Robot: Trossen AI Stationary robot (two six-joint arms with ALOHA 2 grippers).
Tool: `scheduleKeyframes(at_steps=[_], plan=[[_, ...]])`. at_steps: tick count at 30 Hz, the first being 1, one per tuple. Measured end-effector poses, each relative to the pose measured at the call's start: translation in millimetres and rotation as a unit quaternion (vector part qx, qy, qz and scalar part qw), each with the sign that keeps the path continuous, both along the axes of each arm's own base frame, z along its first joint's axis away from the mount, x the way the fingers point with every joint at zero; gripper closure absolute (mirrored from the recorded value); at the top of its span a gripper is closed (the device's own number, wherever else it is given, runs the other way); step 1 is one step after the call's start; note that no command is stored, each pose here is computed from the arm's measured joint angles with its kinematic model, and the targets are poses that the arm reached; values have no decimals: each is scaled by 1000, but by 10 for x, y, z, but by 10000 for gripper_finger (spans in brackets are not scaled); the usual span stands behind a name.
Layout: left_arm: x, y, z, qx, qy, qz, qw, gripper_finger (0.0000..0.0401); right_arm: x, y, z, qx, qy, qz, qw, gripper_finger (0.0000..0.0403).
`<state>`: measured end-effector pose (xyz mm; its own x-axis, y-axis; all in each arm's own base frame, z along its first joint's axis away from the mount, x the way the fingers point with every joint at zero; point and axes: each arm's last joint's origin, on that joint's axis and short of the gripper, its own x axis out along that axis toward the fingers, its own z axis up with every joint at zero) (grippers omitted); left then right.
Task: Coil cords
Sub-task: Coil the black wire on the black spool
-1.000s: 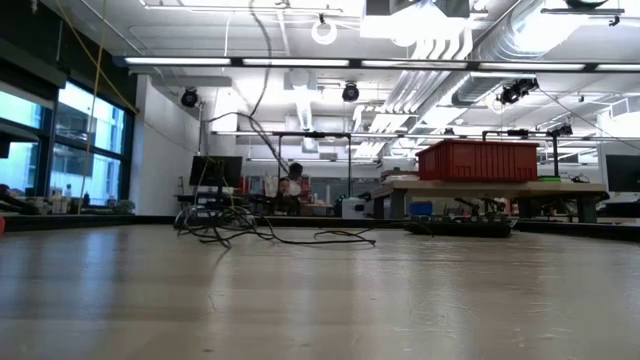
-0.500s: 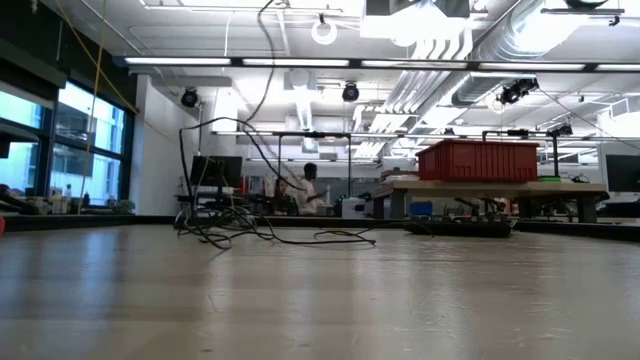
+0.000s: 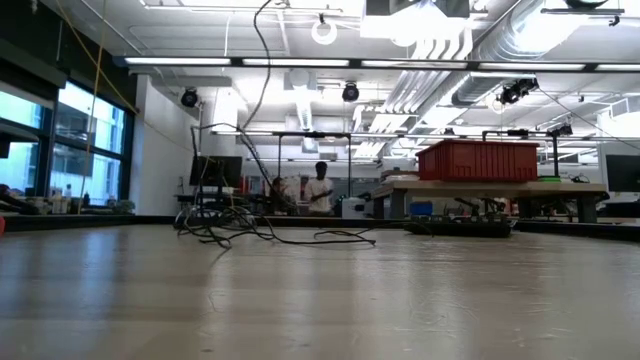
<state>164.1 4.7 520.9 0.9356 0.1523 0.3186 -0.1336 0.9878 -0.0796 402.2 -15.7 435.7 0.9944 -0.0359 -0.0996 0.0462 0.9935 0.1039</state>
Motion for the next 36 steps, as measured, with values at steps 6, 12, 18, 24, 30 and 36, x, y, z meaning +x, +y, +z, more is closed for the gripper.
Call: scheduleKeyframes(at_steps=[6, 12, 18, 24, 30, 36], plan=[[-2, 0, 0, 0, 0, 0, 1000, 400, 0, 0, 0, -13, 0, 1, 1000, 357], [-1, 0, -2, 0, 1, 0, 1000, 400, 0, 1, 0, -17, 1, 2, 1000, 395], [34, 1, -6, -48, -6, -15, 999, 400, 56, 114, 8, -22, -26, 12, 999, 402], [187, 4, -63, -98, 3, -25, 995, 400, 248, 254, -34, -28, -97, 29, 994, 402], [325, 8, -108, -135, 6, -30, 990, 400, 390, 312, -121, -41, -133, 34, 990, 403], [387, -7, -132, -219, 2, -81, 972, 400, 410, 295, -86, -57, -171, 29, 983, 403]])
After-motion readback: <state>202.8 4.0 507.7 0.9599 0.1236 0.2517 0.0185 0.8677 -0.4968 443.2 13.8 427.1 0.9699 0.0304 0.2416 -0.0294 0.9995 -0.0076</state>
